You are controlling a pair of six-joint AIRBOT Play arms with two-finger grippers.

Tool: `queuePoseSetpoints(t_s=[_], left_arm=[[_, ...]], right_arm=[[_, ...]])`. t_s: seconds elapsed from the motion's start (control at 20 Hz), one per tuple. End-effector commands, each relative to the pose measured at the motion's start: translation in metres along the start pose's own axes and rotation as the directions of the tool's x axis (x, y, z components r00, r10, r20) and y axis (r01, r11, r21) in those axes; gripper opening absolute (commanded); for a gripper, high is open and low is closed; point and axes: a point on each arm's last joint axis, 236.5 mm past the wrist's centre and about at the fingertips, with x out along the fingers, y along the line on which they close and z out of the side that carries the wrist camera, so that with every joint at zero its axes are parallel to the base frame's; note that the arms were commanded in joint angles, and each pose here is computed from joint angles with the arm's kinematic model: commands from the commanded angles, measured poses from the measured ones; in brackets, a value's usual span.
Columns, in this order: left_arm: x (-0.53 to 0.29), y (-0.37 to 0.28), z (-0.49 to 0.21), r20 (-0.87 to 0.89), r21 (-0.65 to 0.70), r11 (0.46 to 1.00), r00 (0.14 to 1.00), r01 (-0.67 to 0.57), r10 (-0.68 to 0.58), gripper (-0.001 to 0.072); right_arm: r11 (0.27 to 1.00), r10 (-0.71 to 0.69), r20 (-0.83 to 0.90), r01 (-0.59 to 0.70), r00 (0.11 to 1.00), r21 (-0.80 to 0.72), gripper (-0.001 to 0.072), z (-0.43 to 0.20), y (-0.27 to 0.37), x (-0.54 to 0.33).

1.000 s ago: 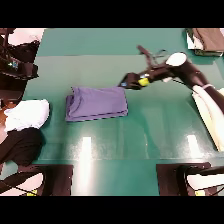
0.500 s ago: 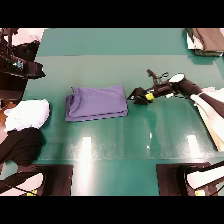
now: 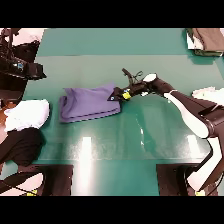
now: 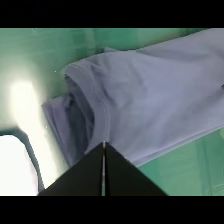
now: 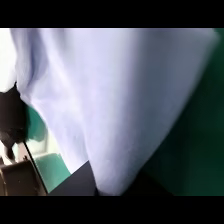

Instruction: Fold the shirts.

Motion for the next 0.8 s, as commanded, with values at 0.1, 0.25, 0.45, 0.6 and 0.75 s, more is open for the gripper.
queuePoseSetpoints(t_s=[0.1,0.25,0.45,0.6,0.75], left_arm=[[0.0,0.0,-0.004,-0.014,0.008,1.0,1.0,0.0,0.0,0.0024],[0.0,-0.001,-0.008,-0.035,0.027,1.0,0.999,0.005,-0.004,0.0025],[0.0,-0.001,-0.009,-0.036,0.027,1.0,0.999,0.006,-0.005,0.0025],[0.0,-0.001,-0.01,-0.041,0.027,1.0,0.999,0.007,-0.006,0.0024],[0.0,-0.002,-0.011,-0.044,0.022,1.0,0.999,0.012,-0.011,0.0024]], right_arm=[[0.992,0.049,-0.04,-0.053,0.998,-0.113,0.0023,0.007,0.035,-0.014],[0.994,-0.019,0.052,0.025,0.998,-0.111,0.0023,0.024,0.028,-0.081],[0.976,-0.197,0.278,0.215,0.94,-0.036,0.0023,0.042,-0.003,-0.22],[0.926,-0.365,0.441,0.368,0.82,0.082,0.0023,0.036,-0.035,-0.334],[0.873,-0.478,0.579,0.426,0.66,0.235,0.0023,0.021,-0.06,-0.436]])
